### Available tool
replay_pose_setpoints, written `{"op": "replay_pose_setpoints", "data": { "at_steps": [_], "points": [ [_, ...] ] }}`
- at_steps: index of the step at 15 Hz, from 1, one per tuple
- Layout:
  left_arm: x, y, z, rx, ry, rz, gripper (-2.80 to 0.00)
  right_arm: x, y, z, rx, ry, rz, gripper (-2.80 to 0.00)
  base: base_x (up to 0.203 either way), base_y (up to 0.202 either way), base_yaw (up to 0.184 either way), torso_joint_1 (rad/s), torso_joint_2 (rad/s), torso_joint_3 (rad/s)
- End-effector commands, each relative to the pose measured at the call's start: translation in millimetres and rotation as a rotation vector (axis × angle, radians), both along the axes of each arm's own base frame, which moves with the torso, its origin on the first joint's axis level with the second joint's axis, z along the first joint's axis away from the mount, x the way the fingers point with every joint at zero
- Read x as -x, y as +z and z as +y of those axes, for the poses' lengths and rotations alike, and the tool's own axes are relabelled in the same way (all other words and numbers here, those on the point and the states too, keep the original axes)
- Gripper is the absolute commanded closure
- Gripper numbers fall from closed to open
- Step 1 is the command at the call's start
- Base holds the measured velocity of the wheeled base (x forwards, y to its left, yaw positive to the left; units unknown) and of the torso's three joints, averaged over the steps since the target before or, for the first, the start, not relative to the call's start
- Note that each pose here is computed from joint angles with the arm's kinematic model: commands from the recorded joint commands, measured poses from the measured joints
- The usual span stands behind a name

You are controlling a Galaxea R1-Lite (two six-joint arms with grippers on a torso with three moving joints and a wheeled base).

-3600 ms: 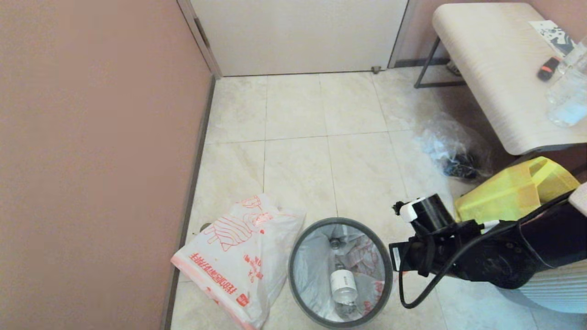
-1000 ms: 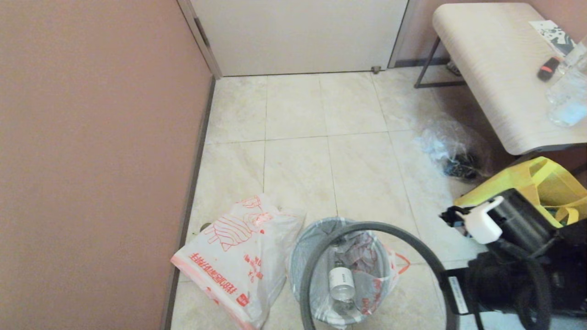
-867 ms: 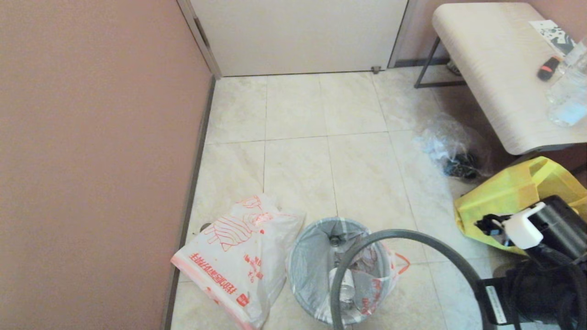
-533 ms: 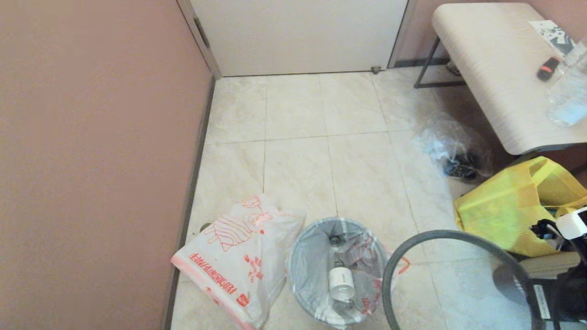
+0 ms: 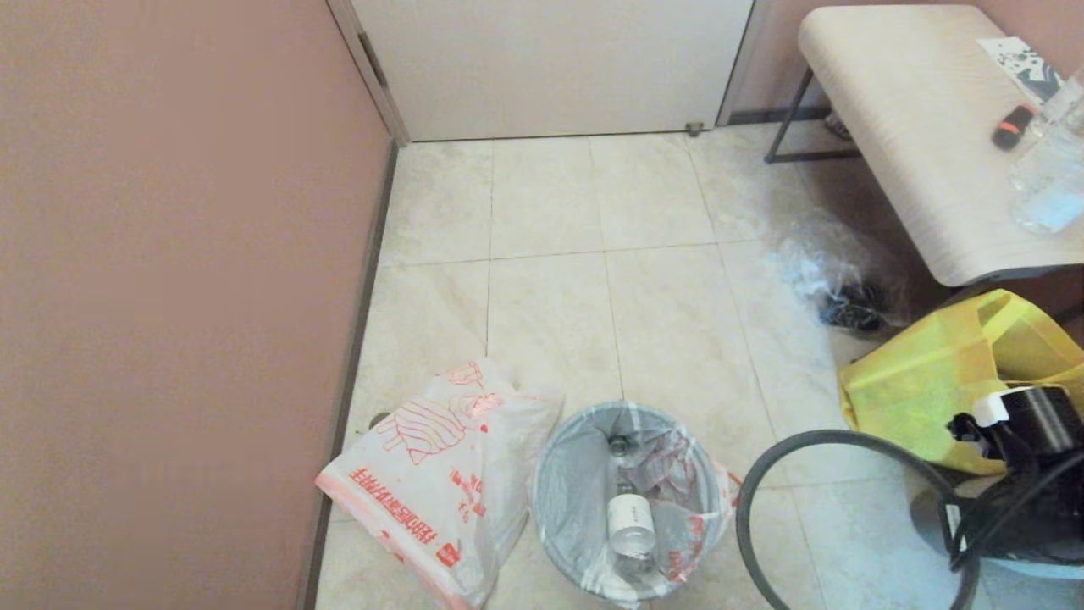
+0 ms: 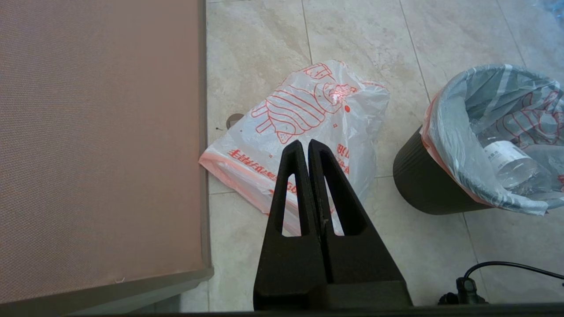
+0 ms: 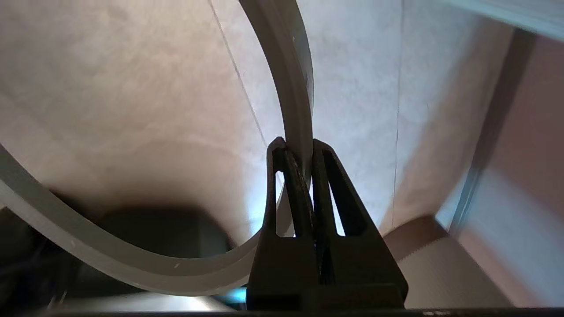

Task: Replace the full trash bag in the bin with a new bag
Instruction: Place the trash can ring on the floor

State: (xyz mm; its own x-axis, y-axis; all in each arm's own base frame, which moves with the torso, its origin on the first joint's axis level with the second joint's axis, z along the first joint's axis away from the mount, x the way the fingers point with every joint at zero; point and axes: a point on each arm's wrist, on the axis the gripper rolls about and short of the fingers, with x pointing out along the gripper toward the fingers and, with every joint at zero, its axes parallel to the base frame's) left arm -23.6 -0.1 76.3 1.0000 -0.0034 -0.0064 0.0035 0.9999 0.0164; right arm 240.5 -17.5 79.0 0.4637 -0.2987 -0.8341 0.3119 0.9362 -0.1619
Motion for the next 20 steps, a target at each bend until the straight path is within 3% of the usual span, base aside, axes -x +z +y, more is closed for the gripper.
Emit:
{"op": "replay_pose_setpoints", "data": {
  "at_steps": [1,7,11,14,18,19,20],
  "points": [
    [0,0,0,0.000,0.000,0.001,0.00,-21,-42,-4,0.004,0.002,0.089,0.00,0.000,0.000,0.000,0.000,0.00,0.000],
    [0,0,0,0.000,0.000,0.001,0.00,-101,-114,-27,0.067,0.059,0.047,0.00,0.000,0.000,0.000,0.000,0.00,0.000],
    [0,0,0,0.000,0.000,0.001,0.00,-137,-158,-32,0.054,0.102,0.053,0.00,0.000,0.000,0.000,0.000,0.00,0.000],
    [0,0,0,0.000,0.000,0.001,0.00,-160,-167,-31,-0.013,0.183,0.004,0.00,0.000,0.000,0.000,0.000,0.00,0.000],
    [0,0,0,0.000,0.000,0.001,0.00,-178,-178,-24,-0.008,0.236,0.004,0.00,0.000,0.000,0.000,0.000,0.00,0.000],
    [0,0,0,0.000,0.000,0.001,0.00,-182,-181,-23,-0.008,0.240,0.011,-2.80,0.000,0.000,0.000,0.000,0.00,0.000],
    [0,0,0,0.000,0.000,0.001,0.00,-181,-181,-22,-0.012,0.240,0.025,-2.80,0.000,0.000,0.000,0.000,0.00,0.000]
  ]
}}
